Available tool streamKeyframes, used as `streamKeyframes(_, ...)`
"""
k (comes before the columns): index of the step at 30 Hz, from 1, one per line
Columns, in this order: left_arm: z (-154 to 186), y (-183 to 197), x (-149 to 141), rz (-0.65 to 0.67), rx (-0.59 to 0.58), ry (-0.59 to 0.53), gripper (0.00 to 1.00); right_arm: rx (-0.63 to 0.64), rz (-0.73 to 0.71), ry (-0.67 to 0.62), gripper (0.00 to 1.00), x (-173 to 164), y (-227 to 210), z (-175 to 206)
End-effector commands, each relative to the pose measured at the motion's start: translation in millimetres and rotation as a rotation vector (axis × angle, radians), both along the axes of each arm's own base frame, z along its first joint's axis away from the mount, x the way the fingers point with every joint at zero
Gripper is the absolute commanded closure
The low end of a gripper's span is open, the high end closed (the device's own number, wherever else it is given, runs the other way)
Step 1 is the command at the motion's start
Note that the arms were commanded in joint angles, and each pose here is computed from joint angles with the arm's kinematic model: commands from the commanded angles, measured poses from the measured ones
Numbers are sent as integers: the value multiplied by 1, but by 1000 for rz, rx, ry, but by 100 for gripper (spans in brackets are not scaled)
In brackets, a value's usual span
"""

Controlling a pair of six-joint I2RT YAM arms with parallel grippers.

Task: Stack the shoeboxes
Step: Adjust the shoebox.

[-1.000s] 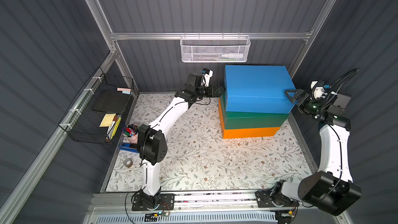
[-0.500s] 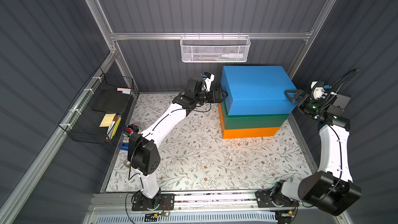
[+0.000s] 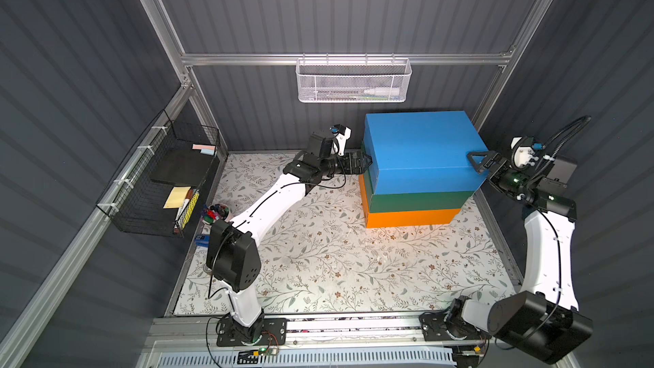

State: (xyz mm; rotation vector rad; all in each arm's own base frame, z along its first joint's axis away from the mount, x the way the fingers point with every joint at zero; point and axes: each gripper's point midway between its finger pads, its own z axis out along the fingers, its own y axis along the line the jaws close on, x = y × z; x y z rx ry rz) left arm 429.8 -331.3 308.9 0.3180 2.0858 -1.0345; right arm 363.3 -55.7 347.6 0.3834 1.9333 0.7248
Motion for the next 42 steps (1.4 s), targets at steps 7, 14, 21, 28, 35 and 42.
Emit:
streamKeyframes(7,11,-9,-16,-29,7,-46,1,62,81,51,1,6,15,-7)
streamKeyframes(14,10,-13,-13,-40,7,-25,0,88,100,52,1,9,17,-9)
streamKeyframes(21,9,-16,-7,-39,24,-28,0,117,112,65,1,5,22,-16)
streamKeyframes(28,6,-17,-5,-40,30,-25,0,132,114,72,1,2,25,-21)
streamKeyframes(35,9,-14,-3,-22,38,-31,1,117,87,77,1,1,22,-22)
streamKeyframes(42,19,-2,2,13,35,-47,0,48,-34,51,1,5,-7,-1)
